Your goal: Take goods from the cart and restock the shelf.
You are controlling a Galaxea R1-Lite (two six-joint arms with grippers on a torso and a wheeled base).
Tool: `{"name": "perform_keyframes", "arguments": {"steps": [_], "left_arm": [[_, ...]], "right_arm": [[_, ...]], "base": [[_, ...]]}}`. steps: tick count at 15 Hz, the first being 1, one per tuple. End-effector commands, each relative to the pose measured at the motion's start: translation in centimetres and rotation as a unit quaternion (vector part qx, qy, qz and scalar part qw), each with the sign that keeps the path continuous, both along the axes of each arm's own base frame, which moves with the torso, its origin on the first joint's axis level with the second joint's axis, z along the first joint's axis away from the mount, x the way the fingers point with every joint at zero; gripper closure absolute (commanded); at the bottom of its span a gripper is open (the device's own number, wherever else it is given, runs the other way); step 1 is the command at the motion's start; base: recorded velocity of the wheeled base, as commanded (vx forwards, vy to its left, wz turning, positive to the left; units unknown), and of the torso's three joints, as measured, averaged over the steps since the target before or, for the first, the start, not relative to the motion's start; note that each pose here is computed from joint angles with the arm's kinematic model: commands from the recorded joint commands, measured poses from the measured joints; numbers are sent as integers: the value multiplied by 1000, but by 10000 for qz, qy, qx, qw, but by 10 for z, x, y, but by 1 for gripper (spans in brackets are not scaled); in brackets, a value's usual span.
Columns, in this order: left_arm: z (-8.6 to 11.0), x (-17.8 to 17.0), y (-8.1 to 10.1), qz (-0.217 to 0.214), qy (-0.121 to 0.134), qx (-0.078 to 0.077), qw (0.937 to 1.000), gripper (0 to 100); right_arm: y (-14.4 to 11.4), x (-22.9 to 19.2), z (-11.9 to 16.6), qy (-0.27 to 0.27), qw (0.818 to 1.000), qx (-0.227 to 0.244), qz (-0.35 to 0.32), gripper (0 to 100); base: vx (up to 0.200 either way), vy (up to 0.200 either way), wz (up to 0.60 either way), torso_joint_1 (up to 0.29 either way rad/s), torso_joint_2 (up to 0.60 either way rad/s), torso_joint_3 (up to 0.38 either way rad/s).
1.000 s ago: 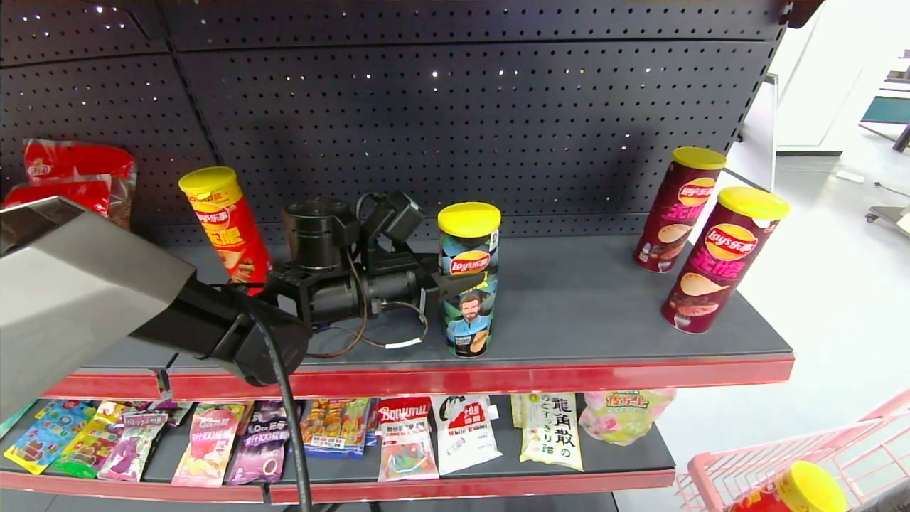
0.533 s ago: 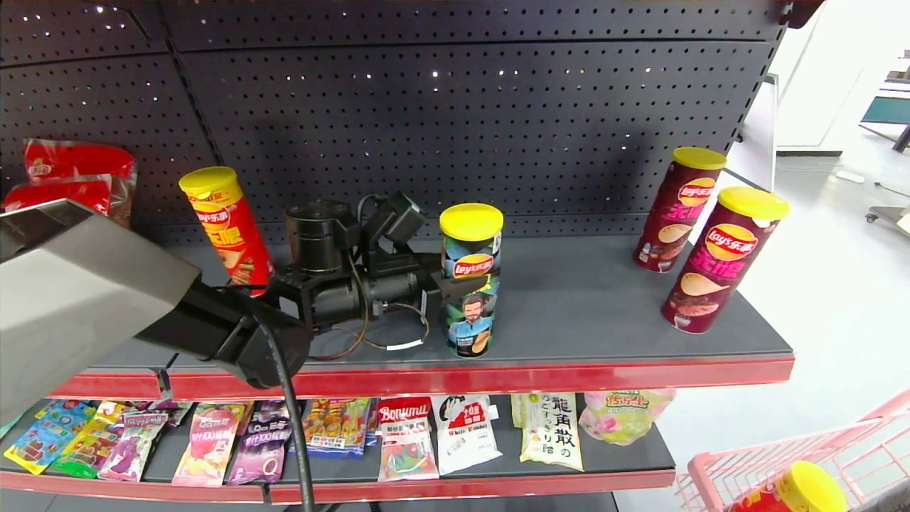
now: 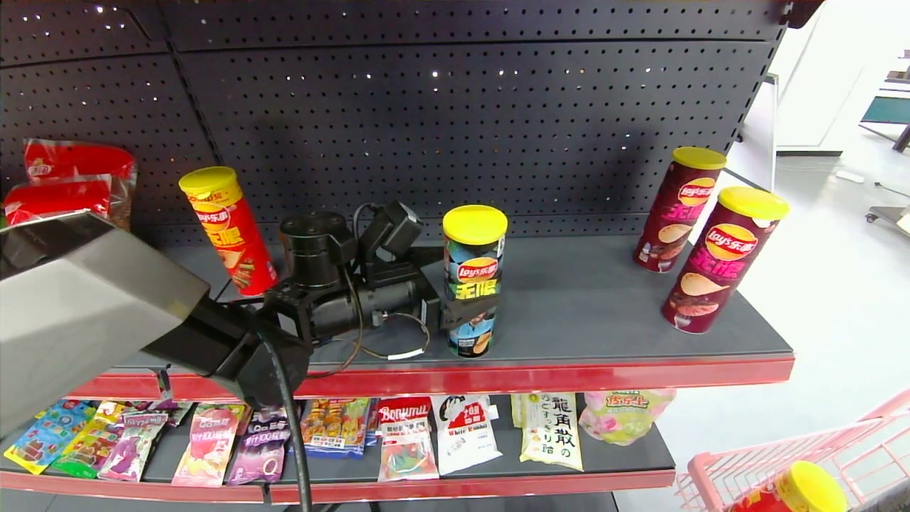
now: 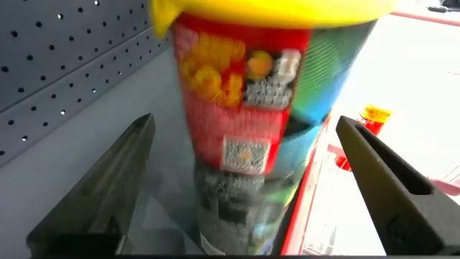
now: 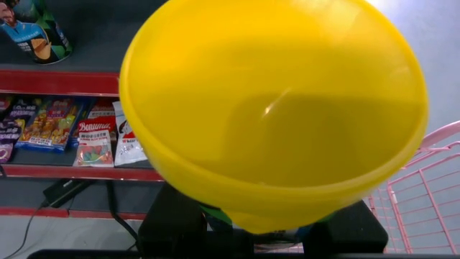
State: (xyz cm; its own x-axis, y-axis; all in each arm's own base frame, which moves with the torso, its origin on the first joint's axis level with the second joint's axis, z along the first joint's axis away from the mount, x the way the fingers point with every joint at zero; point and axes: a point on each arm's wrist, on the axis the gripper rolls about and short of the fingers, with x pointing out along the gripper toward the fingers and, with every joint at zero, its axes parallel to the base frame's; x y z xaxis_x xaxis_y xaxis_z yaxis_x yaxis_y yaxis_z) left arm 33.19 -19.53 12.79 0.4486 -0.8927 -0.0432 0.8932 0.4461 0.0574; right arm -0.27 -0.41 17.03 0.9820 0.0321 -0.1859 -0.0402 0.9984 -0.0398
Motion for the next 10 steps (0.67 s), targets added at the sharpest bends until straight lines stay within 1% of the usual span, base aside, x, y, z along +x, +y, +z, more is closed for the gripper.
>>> {"name": "perform_keyframes", "arguments": {"steps": [1, 2, 4, 7, 8, 10], "left_arm": [[0, -7, 5, 15, -22, -12, 10000, 0], [4, -13, 9, 23, -89, -48, 9999, 0], [6, -18, 15, 54, -83, -45, 9999, 0], [7, -31, 29, 153, -151, -79, 9997, 0], [8, -37, 36, 207, -131, -68, 9997, 0], [6, -55, 54, 330, 5, 2, 9995, 0]], "right_arm": [[0, 0, 0, 4, 10000, -3, -1, 100], [0, 0, 0, -3, 10000, -1, -1, 100], [0, 0, 1, -19, 10000, -7, -7, 100], [0, 0, 0, -20, 10000, -13, -37, 100], [0, 0, 0, -5, 10000, -14, -30, 100], [0, -1, -2, 11, 10000, -22, -5, 100]], "base": [[0, 0, 0, 0, 0, 0], [0, 0, 0, 0, 0, 0], [0, 0, 0, 0, 0, 0], [0, 0, 0, 0, 0, 0], [0, 0, 0, 0, 0, 0], [0, 0, 0, 0, 0, 0]]}}
